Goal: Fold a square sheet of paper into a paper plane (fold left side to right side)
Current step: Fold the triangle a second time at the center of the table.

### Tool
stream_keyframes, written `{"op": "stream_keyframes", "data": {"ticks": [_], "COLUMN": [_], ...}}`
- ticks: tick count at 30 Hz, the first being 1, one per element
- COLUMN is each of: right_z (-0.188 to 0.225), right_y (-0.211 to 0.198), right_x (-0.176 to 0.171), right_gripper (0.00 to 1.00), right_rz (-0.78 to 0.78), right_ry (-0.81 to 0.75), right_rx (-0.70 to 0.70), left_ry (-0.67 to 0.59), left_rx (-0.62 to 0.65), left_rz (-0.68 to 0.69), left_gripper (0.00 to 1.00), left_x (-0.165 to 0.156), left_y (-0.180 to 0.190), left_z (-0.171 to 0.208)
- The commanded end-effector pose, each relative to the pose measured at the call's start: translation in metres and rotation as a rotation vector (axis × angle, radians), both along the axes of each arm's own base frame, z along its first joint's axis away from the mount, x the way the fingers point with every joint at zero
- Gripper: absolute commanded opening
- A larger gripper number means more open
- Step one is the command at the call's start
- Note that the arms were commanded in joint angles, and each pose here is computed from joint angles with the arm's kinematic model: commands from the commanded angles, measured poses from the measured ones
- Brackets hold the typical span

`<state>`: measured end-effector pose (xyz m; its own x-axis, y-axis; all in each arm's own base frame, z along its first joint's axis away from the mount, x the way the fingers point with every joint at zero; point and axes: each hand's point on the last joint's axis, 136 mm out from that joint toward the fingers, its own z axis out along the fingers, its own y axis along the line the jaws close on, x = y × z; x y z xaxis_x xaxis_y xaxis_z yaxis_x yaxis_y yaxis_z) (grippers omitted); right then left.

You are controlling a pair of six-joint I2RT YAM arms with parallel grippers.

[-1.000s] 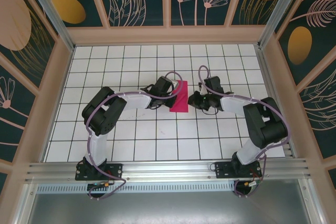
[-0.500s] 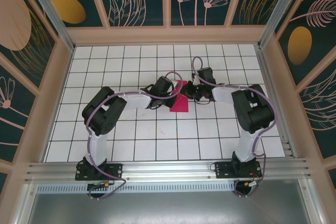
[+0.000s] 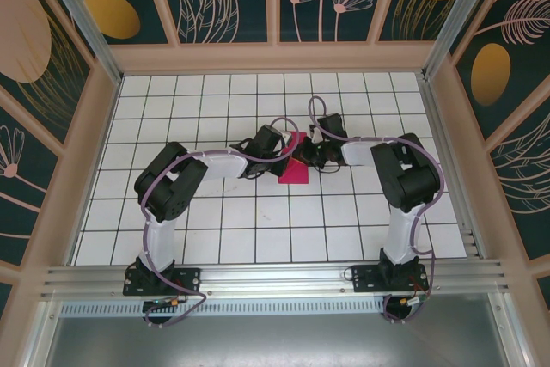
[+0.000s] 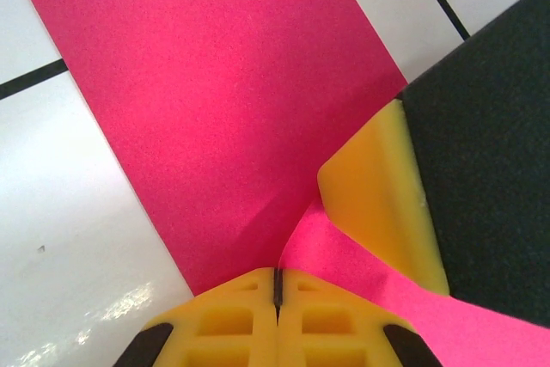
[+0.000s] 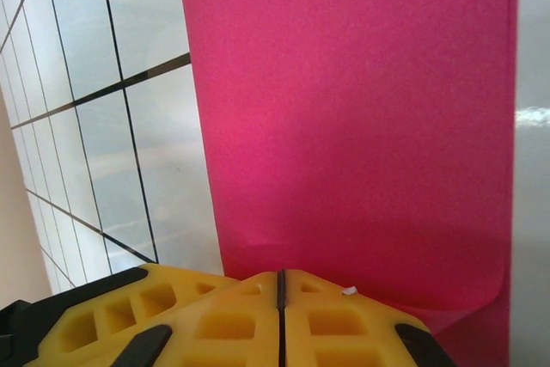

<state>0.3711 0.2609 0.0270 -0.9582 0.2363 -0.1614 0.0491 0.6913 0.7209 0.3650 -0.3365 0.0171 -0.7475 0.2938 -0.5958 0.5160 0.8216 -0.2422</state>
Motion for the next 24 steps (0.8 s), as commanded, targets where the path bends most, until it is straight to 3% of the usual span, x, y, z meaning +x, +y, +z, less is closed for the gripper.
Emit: {"op": "stream_keyframes", "data": {"ticks": [1,14,21,24], "right_z": [-0.016,-0.043,-0.054,-0.055], "right_y": [-0.007,-0.024,-0.034,-0.036], "right_x": [-0.005,-0.024,-0.034,-0.035], "right_gripper": [0.1,0.1,0.1,0.1], "right_rz": [0.01,0.001,-0.015,-0.017], "right_ry": [0.018,0.062,0.086,0.088], "right_rx": [-0.066,-0.13,-0.148,-0.151], "left_ry": [0.038,0.026,-0.037,-0.068], "left_rx": [0.046,0.041,0.005,-0.025], "left_rz": [0.004,0.007,0.04,0.05], "left_gripper": [0.0,0.0,0.11,0.23], "left_x": [-0.002,0.001,0.011,0.011], "left_y": [0.007,0.006,0.005,0.005], "left_z": [-0.021,-0.012,0.032,0.055]}}
